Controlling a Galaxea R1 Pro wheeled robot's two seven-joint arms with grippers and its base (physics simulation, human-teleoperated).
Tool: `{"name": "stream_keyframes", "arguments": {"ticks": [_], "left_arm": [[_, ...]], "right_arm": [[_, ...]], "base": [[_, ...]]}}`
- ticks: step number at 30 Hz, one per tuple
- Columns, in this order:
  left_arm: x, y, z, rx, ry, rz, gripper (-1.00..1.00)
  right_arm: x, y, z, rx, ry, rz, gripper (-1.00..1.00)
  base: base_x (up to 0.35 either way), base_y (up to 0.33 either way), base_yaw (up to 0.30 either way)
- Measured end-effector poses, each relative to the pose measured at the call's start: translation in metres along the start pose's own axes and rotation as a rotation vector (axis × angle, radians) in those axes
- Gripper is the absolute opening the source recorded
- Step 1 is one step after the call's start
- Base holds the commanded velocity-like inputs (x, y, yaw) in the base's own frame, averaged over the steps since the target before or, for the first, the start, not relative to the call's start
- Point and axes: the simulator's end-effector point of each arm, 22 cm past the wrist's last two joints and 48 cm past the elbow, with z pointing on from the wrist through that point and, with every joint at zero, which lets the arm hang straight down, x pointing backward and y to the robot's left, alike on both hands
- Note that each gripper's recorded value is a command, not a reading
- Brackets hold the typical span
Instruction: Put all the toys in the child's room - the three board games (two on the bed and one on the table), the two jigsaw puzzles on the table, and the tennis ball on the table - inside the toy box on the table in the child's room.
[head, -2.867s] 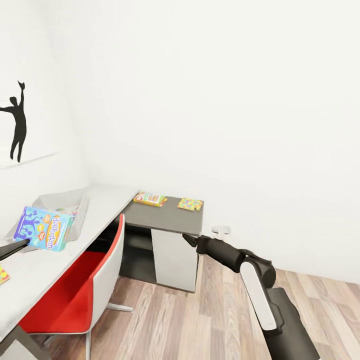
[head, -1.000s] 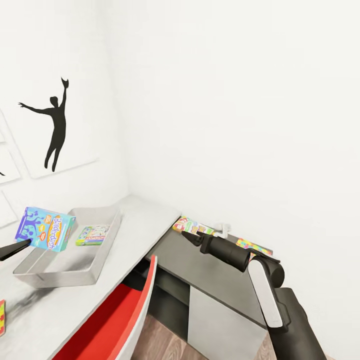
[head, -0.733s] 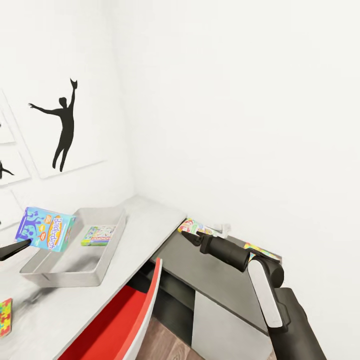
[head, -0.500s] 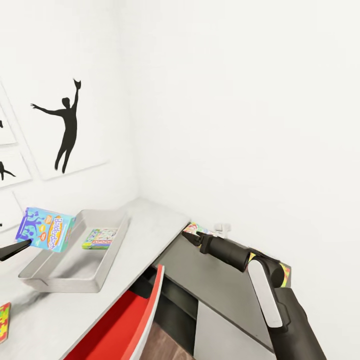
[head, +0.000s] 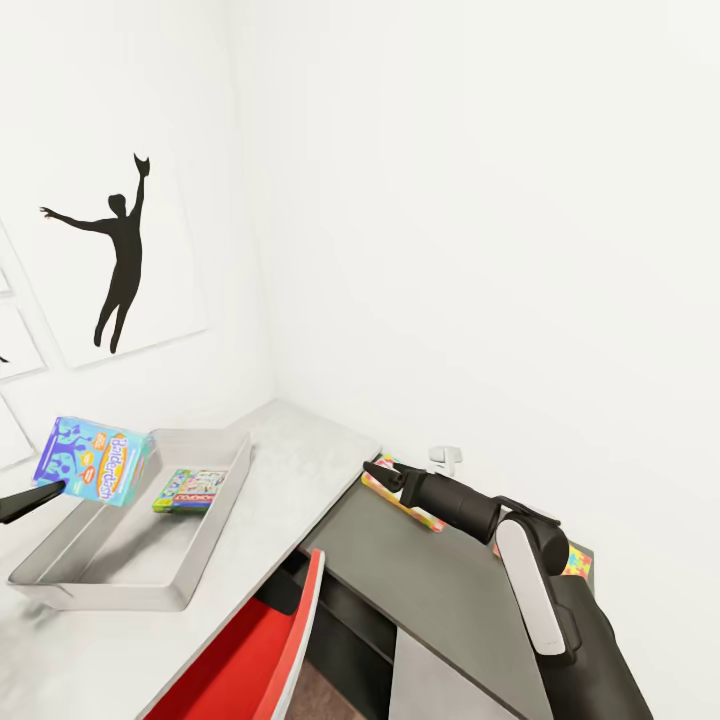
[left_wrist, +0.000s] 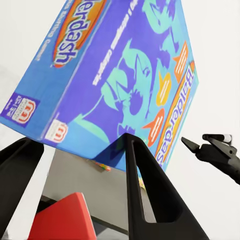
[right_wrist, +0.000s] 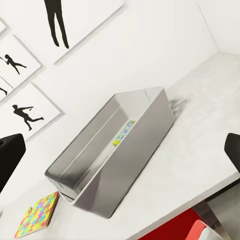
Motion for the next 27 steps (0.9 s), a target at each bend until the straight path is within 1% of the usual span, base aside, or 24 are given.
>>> {"name": "stream_keyframes", "arguments": {"ticks": [4,6,7,8,9,10,12,14,16,19,21,22,24,27], "left_arm": [[0.005,0.02,-0.003,-0.049,0.008,-0.039,-1.0],[0.012,0.04,-0.002,-0.101,0.033,-0.068,-1.0],[0.017,0.051,0.001,-0.134,0.055,-0.079,-1.0],[0.021,0.069,0.007,-0.186,0.088,-0.089,-1.0],[0.021,0.079,0.013,-0.21,0.103,-0.103,-1.0],[0.021,0.083,0.015,-0.219,0.108,-0.113,-1.0],[0.019,0.103,0.023,-0.26,0.125,-0.143,-1.0],[0.014,0.112,0.029,-0.278,0.13,-0.16,-1.0],[0.011,0.12,0.034,-0.303,0.144,-0.166,-1.0],[0.009,0.133,0.041,-0.371,0.192,-0.15,-1.0],[0.01,0.142,0.043,-0.409,0.211,-0.148,-1.0],[0.01,0.144,0.043,-0.418,0.214,-0.152,-1.0],[0.013,0.16,0.043,-0.48,0.228,-0.162,-1.0],[0.019,0.174,0.047,-0.537,0.238,-0.183,-1.0]], "right_arm": [[0.0,0.0,0.0,0.001,0.0,0.0,1.0],[0.0,-0.001,0.0,0.002,0.0,0.0,1.0],[0.0,-0.001,0.0,0.002,0.0,0.0,1.0],[0.0,-0.001,0.0,0.003,0.0,0.001,1.0],[0.0,-0.001,0.0,0.004,0.0,0.001,1.0],[0.0,-0.001,0.0,0.004,0.0,0.001,1.0],[0.0,-0.001,0.0,0.004,0.0,0.001,1.0],[0.0,-0.001,0.0,0.003,0.001,0.001,1.0],[0.001,-0.001,0.0,0.002,0.001,0.002,1.0],[0.0,-0.001,0.0,0.001,0.002,0.002,1.0],[0.0,-0.001,0.0,0.001,0.002,0.002,1.0],[0.0,-0.001,0.0,0.001,0.002,0.002,1.0],[0.0,-0.001,0.0,0.001,0.002,0.002,1.0],[0.0,-0.001,-0.001,0.002,0.001,0.003,1.0]], "base": [[0.002,0.0,0.0],[0.0,0.0,0.0],[0.0,0.0,0.0],[0.0,0.0,0.0],[0.0,0.0,0.0],[0.0,0.0,0.0],[0.0,0.0,0.0],[0.0,0.0,0.0],[0.0,0.0,0.0],[0.0,0.0,0.0],[0.0,0.0,0.0],[0.0,0.0,0.0],[0.0,0.0,0.0],[0.0,0.0,0.0]]}}
